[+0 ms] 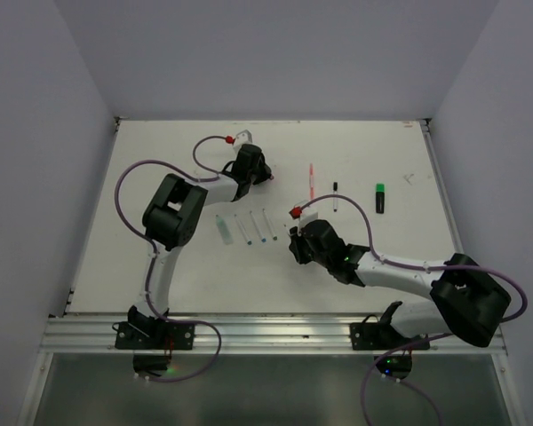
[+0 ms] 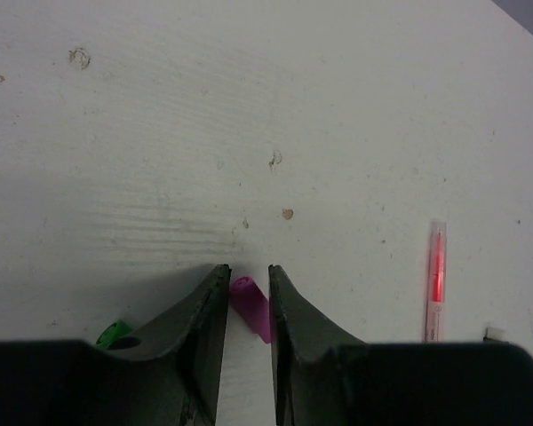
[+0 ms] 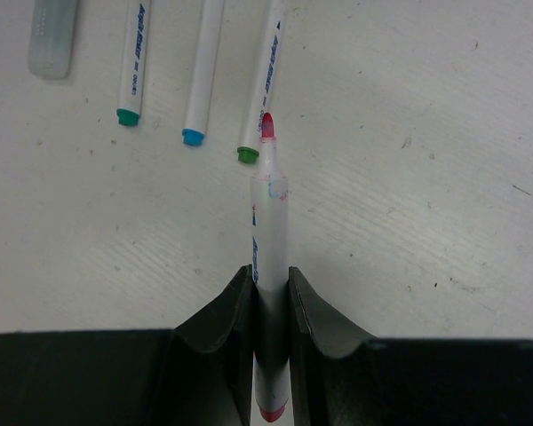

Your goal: Open the pen caps

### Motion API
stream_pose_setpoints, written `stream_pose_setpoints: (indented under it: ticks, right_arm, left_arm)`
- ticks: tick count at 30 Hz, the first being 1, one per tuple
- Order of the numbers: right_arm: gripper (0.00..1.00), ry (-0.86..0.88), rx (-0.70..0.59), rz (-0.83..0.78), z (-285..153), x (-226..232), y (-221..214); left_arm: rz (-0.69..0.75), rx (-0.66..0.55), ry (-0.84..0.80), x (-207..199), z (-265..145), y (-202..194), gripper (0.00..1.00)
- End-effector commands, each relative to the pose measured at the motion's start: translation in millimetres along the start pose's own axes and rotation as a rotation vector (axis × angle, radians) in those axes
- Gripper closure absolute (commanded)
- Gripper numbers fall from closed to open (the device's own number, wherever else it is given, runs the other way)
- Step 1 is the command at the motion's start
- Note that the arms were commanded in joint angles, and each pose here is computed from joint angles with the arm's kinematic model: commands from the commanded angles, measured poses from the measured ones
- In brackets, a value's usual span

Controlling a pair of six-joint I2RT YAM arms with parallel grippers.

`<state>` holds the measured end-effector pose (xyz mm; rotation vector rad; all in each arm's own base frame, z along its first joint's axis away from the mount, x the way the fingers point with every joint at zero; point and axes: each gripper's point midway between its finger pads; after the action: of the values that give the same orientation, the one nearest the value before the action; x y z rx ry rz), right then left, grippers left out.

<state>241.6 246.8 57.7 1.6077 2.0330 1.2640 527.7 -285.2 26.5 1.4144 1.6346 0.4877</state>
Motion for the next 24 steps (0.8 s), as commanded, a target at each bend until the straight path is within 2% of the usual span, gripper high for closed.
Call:
stream_pose_setpoints:
  ticks: [1,7,12,18,22,24]
  right_arm:
    - [1.0,0.041,-0.063,0.028,2,14,24]
    - [1.0,0.028,-0.07,0.037,2,10,27]
    - [1.0,-0.031,-0.059,0.08,12,-4,38]
    - [1.0,-0.071,0.0,0.113,38,-14,49]
    - [0.99,-0.106,0.048,0.09,55,-17,52]
    - [0.95,-0.115,0.08,0.08,66,-15,51]
  left_arm:
    - [-0.032,-0.06,0.015,2,5,19,0.72]
    - [-0.037,-0.057,0.019,4,0,18,0.68]
    - [-0.03,-0.082,-0.01,-7,-20,39,0.63]
    - [-0.004,-0.171,-0.077,-32,-77,96,0.53]
    - [0.034,-0.288,-0.112,-46,-142,149,0.37]
    - [0.055,-0.312,-0.08,-40,-164,160,0.3]
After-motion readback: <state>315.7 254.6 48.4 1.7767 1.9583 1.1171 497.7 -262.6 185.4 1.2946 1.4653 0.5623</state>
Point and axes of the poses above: each gripper's point midway between its finger pads, its own z axis out along the fingers, its own x axis along the line the jaws close on, y = z × x, and after that the axes turned 13 degrees about z, right-handed
